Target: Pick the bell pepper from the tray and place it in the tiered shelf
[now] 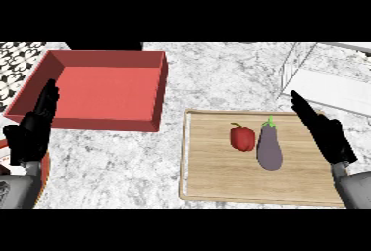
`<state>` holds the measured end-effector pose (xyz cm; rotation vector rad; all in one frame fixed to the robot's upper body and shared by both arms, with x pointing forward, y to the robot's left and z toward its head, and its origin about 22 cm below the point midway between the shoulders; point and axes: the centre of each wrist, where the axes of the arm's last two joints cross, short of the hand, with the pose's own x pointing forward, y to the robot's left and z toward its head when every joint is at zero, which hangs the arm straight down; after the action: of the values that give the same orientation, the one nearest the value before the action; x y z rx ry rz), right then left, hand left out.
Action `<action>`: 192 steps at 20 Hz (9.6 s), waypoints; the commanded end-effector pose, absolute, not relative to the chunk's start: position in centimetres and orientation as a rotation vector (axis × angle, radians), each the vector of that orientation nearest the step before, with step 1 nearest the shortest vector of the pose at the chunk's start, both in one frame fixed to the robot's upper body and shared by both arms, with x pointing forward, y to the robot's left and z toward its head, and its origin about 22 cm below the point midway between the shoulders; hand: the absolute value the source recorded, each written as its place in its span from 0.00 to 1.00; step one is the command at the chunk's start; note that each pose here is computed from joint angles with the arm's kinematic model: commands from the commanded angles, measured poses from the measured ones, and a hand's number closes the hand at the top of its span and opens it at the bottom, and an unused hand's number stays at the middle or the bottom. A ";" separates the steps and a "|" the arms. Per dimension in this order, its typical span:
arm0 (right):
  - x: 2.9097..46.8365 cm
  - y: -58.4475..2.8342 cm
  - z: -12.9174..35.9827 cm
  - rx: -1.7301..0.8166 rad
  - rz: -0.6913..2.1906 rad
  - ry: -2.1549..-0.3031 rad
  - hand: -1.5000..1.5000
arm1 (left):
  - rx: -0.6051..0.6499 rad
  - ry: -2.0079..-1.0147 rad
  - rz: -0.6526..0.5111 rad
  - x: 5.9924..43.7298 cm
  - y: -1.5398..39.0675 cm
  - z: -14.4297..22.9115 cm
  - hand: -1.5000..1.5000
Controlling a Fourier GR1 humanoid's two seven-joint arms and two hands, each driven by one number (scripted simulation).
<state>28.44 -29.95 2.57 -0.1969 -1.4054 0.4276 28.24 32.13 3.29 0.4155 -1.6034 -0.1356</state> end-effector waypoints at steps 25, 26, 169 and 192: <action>18.9 -27.9 11.9 -0.674 0.480 -1.496 0.00 | 0.128 -1.136 0.089 23.2 31.5 -1.6 0.50; 18.7 -28.1 13.2 -0.698 0.513 -1.459 0.00 | 0.135 -1.117 0.077 22.1 31.7 -1.8 0.50; 36.5 -37.8 35.3 -1.150 0.389 -1.362 1.00 | 0.076 -1.118 0.036 24.9 29.3 -2.1 0.50; 39.4 -41.3 34.8 -1.096 0.229 -1.464 1.00 | 0.085 -1.131 0.033 24.7 28.9 -2.2 0.50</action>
<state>39.23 -40.97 34.39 -1.1538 -1.4165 0.3773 25.03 29.38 0.09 0.1125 -1.2553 0.0121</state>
